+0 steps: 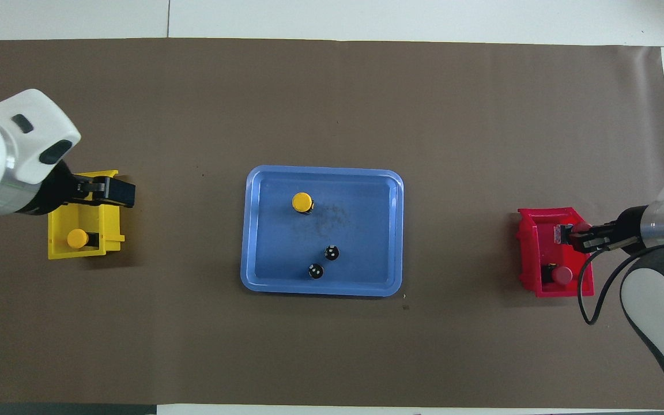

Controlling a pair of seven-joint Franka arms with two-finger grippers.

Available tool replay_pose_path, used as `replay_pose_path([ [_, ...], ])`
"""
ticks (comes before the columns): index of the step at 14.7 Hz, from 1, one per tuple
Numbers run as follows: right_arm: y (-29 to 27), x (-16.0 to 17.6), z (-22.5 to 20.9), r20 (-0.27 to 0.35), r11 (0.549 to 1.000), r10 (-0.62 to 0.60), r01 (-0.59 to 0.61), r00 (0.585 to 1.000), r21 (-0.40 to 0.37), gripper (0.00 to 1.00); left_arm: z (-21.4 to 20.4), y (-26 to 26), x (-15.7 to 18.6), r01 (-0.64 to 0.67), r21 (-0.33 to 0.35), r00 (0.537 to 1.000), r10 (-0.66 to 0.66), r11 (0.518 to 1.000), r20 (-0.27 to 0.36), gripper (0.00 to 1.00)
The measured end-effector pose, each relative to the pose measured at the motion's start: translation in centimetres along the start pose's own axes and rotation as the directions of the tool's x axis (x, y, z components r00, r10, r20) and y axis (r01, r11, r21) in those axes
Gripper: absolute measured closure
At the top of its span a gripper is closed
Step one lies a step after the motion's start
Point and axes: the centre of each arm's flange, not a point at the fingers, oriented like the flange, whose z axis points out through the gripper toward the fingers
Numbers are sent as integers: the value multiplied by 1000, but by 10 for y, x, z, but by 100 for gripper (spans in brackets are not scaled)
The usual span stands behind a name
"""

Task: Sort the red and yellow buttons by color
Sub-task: 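Grasp the remaining yellow button with the left gripper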

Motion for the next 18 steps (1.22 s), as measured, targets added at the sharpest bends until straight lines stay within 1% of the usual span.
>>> replay_pose_path([
  [4,0,-6,20,-8,1000,3,-3,1000,-4,59,65,113,14,78,-4,997,-78,997,-22,0],
  [6,0,-7,31,-12,1000,3,-4,1000,-8,59,103,156,21,95,-3,995,-95,995,-26,0],
  [8,0,-8,39,-5,1000,5,-5,1000,-7,59,136,187,25,112,-5,993,-112,994,-30,0],
  [10,1,-7,46,6,1000,6,-6,1000,-3,59,160,207,27,125,-2,992,-125,992,-21,0],
  [11,1,-6,49,1,1000,9,-9,1000,-3,59,170,217,30,127,-1,992,-127,992,-15,0],
  [14,2,-5,60,6,1000,15,-15,1000,1,59,194,234,41,125,-14,992,-126,992,-30,0],
  [15,3,-6,62,10,1000,16,-16,1000,3,59,200,234,43,129,-16,991,-129,992,-30,4],
  [16,3,-6,64,12,1000,18,-18,1000,4,59,202,234,44,136,-21,990,-136,991,-26,5],
  [17,4,-6,66,5,1000,19,-19,1000,0,59,203,234,44,142,-27,990,-143,989,-21,13],
  [18,4,-6,68,-6,1000,20,-20,1000,-5,59,204,233,45,146,-31,989,-147,989,-17,13],
])
